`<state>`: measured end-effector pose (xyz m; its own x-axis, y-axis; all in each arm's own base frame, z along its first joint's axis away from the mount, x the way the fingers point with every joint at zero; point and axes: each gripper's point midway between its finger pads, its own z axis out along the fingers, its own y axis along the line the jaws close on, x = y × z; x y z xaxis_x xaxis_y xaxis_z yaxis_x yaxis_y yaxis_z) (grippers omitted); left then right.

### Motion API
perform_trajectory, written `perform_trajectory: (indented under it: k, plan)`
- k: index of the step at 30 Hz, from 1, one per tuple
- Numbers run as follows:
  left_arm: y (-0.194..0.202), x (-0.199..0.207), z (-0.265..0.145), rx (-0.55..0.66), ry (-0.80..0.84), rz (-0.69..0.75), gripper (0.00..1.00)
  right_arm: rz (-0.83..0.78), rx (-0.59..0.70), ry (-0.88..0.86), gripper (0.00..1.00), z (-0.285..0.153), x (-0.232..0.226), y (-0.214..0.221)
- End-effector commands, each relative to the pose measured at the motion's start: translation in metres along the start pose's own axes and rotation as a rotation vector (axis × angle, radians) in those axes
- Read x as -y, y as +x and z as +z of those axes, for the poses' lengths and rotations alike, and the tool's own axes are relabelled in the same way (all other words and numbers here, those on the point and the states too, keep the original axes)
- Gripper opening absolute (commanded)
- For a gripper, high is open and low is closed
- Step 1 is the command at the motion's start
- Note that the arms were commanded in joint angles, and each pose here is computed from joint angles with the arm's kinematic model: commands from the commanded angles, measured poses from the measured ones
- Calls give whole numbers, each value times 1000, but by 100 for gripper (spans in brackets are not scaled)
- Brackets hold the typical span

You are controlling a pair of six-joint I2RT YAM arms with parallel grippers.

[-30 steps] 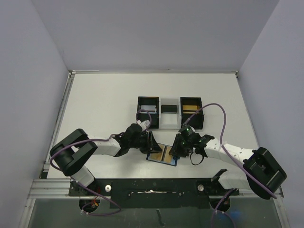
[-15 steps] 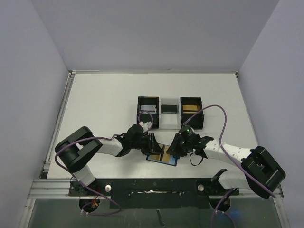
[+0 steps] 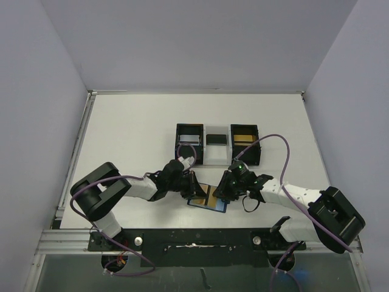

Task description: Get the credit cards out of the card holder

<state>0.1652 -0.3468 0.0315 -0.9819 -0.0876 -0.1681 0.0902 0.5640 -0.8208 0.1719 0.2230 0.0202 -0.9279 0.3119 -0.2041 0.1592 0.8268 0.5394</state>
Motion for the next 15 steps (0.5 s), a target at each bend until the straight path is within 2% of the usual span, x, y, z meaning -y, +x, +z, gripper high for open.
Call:
perform_trajectory:
  k: [1, 9, 15]
  plan:
    - [-12, 15, -8, 54, 25, 46, 0, -36, -7, 181, 25, 0, 42, 7]
    - [-16, 12, -14, 74, 3, 55, 0, -73, 18, 170, 25, -6, 30, -4]
    - [-15, 15, -11, 66, 21, 57, 0, -126, 68, 28, 26, -21, -15, -22]
